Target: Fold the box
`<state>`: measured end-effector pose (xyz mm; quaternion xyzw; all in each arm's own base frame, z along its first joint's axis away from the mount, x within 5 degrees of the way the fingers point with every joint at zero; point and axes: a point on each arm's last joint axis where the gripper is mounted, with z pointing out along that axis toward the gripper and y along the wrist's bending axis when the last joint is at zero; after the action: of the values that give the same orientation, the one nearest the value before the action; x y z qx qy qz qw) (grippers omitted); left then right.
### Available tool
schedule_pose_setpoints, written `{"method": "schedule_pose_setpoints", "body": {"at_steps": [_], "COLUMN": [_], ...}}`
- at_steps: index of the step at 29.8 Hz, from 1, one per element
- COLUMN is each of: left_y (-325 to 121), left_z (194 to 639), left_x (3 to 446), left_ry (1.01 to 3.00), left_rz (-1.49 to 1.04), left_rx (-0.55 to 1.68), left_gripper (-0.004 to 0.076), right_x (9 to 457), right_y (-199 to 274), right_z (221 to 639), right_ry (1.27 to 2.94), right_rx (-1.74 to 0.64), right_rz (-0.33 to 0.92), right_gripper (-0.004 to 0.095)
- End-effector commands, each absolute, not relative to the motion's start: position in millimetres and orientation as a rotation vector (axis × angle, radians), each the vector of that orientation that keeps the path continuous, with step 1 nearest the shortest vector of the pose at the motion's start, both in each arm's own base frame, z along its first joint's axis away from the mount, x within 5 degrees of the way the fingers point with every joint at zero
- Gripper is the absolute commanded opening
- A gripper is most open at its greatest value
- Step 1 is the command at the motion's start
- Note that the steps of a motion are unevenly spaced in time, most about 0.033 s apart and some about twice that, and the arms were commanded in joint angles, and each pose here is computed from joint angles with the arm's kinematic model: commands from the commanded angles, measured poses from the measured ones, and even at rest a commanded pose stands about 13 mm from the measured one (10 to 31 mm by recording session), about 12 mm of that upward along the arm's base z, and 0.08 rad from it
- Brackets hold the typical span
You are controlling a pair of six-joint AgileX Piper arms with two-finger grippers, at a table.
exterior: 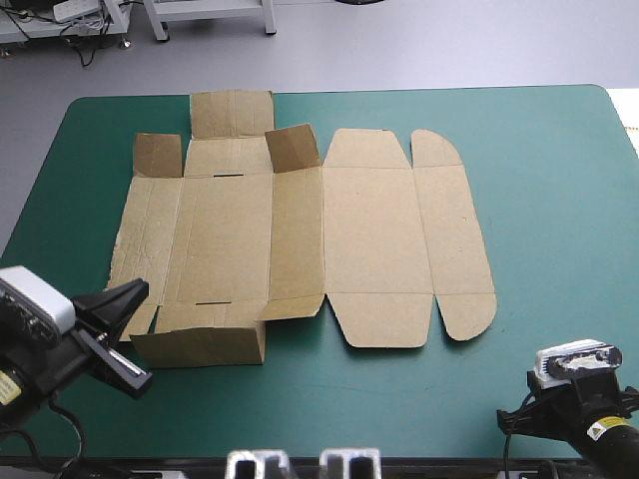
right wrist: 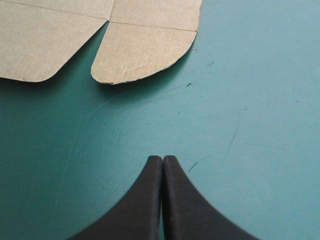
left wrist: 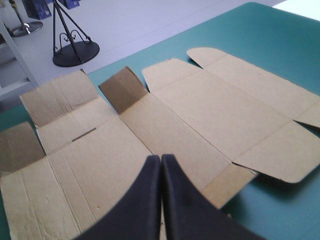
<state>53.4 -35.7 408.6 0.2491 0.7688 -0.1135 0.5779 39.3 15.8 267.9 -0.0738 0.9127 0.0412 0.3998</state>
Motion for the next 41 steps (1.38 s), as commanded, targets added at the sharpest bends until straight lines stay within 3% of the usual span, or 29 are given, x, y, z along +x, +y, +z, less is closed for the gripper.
{"method": "schedule_pose_setpoints", "body": {"at_steps": [1,11,21,28,33,41], "left_y": [-39.8,-33.8,0.0,53.9,91.9,125.8], "left_z": [446.3,470.1,443.8,417.9,399.9,348.2], "left_x": [75.2,158.5,199.8,215.2,225.6,247.8], "left_ry": [1.724,1.811,2.040,2.244,2.268,2.474], "left_rz": [-0.235,0.055,0.514,0.401,0.088,-0.345], "left_rx": [0.557,0.357,0.221,-0.069,-0.361,-0.372], "left_gripper": [-0.0011,-0.0010,0.0015,0.0015,0.0015,0.0015], "right_x": [43.5,43.5,43.5,43.4,43.4,43.4], "right_y": [16.0,16.0,16.0,14.9,14.9,14.9], "right_z": [279.7,279.7,279.7,279.4,279.4,279.4], "right_ry": [2.243,2.243,2.243,2.246,2.246,2.246], "right_rx": [-0.183,-0.183,-0.183,-0.186,-0.186,-0.186], "right_rz": [0.102,0.102,0.102,0.085,0.085,0.085], "right_gripper": [-0.0024,-0.0025,-0.0025,-0.0024,-0.0024,-0.0023]}}
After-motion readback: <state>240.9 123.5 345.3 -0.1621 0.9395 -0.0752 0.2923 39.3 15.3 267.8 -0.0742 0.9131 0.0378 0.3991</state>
